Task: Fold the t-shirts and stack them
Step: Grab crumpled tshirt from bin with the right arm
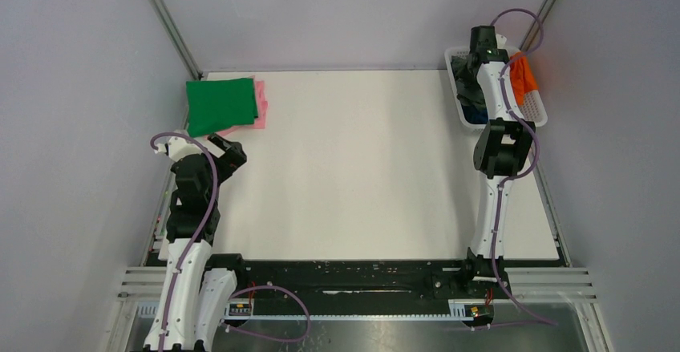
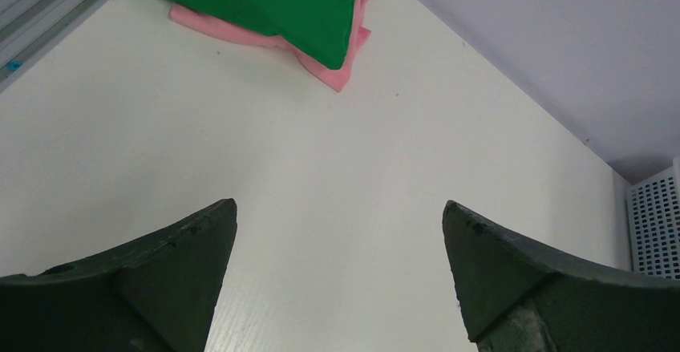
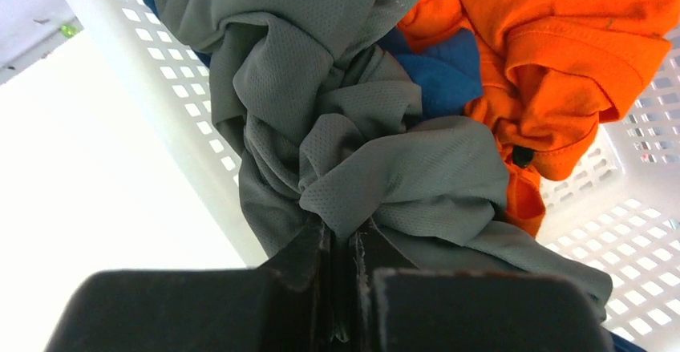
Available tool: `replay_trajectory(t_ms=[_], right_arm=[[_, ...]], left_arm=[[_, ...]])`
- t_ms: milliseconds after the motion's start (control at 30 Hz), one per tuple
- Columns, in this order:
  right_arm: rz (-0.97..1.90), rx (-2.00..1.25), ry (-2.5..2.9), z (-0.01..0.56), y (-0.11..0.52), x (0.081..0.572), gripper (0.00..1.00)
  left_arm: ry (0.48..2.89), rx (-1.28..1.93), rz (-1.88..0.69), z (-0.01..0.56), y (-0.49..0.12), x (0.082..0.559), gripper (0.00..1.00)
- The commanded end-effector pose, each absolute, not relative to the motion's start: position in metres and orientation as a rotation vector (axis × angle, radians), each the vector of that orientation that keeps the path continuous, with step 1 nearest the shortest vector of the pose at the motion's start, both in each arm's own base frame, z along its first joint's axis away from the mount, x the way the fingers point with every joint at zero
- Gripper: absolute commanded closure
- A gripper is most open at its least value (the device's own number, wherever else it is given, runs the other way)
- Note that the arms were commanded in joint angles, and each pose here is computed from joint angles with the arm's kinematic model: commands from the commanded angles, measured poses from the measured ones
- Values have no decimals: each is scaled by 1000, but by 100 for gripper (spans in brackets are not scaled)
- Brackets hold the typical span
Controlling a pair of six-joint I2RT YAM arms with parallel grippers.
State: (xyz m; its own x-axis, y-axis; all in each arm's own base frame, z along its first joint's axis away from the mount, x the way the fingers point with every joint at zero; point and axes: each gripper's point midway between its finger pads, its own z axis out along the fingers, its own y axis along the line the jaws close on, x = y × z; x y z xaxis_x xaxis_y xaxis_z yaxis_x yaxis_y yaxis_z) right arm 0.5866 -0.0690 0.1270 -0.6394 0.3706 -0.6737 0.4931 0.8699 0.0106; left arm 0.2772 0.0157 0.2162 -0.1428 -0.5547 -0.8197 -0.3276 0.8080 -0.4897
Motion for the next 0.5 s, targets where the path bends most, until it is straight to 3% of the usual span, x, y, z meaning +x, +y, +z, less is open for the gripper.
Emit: replay_trajectory(t_ms=[0,200,467], right_arm=[[-179,598,2200,210,-66,580,100],[-13,535,1926,359,-50,544,100],[533,208,1608,529,43,468,100]], left_arm=[[1696,-662,-235,235,16,279,1],[1672,-658,-249,238,15,275,1],[1656,-646,-275,243,12,271,1]])
